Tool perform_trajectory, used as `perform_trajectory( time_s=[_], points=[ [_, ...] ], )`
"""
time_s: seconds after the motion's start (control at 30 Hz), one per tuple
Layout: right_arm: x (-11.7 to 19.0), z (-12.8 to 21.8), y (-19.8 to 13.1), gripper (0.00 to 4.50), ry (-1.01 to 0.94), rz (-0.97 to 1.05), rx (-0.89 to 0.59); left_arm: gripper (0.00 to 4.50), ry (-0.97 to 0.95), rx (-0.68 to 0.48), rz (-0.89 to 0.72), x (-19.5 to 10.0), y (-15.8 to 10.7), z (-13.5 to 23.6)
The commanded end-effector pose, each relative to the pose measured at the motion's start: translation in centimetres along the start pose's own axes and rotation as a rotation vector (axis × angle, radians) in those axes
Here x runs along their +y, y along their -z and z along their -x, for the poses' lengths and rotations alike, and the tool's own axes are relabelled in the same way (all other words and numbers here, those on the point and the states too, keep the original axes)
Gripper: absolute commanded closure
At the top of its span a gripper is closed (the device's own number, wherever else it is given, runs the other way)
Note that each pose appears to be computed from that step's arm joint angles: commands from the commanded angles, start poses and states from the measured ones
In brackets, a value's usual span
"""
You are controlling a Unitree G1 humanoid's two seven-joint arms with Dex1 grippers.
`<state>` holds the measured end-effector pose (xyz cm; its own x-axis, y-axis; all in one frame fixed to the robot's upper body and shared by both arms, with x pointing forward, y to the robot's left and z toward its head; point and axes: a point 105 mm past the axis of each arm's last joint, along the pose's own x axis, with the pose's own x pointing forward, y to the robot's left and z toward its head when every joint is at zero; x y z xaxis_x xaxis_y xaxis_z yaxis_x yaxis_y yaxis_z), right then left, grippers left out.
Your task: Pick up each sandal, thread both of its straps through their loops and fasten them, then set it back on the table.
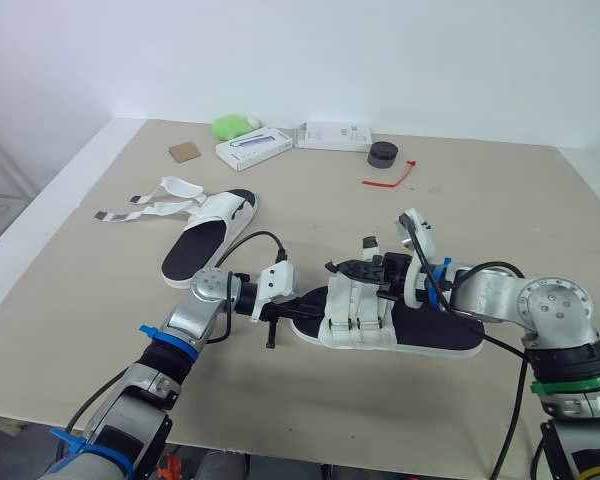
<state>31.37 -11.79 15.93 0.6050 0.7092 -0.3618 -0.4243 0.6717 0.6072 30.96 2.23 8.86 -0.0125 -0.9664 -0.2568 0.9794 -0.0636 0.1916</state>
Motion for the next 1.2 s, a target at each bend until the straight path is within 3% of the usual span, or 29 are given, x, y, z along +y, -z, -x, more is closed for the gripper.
perform_trajectory(
  time_s=[0.03,0.13,0.2,0.23,0.27,0.43,0.5,0.63,0.77,0.93,1.1,1.2],
  points=[
    [-1.2,1.2,-2.1,4.45,0.075,0.000,-0.108,4.50,0.046,0.171,0.146,-2.2,5.1,0.0],
    [-2.8,0.4,-0.4,4.45,0.167,0.004,-0.037,4.50,0.049,0.171,0.145,-2.1,5.1,0.0],
    [-3.6,0.1,0.6,3.80,0.198,0.003,0.005,4.50,0.050,0.171,0.144,-2.1,5.0,0.0],
    [-3.6,0.0,1.0,3.69,0.196,0.009,0.028,4.50,0.050,0.171,0.144,-2.1,5.0,-0.1],
    [-3.8,-0.2,1.5,3.05,0.206,0.012,0.054,4.50,0.050,0.170,0.143,-2.1,5.0,-0.1],
    [-5.2,-0.1,2.6,1.02,0.274,0.002,0.124,4.50,0.046,0.167,0.145,-2.0,4.9,-0.2],
    [-5.2,0.4,1.6,1.02,0.274,0.003,0.087,4.50,0.046,0.168,0.146,-2.1,5.0,-0.1],
    [0.1,3.1,-4.6,1.02,-0.013,0.052,-0.156,4.50,0.049,0.167,0.149,-2.2,5.1,-0.2],
    [4.6,7.7,-7.5,1.02,-0.252,0.142,-0.307,4.50,0.053,0.143,0.128,-2.0,4.4,-0.5],
    [4.8,9.9,-5.8,1.02,-0.242,0.285,-0.269,4.50,0.057,0.052,0.076,-1.3,1.9,-1.1],
    [2.9,11.7,-0.1,1.02,-0.119,0.468,-0.052,4.50,0.001,-0.126,0.004,0.9,-3.1,-0.8],
    [-0.3,13.3,4.0,1.02,0.030,0.564,0.149,4.50,-0.045,-0.271,-0.079,2.6,-7.8,1.1]
  ],
)
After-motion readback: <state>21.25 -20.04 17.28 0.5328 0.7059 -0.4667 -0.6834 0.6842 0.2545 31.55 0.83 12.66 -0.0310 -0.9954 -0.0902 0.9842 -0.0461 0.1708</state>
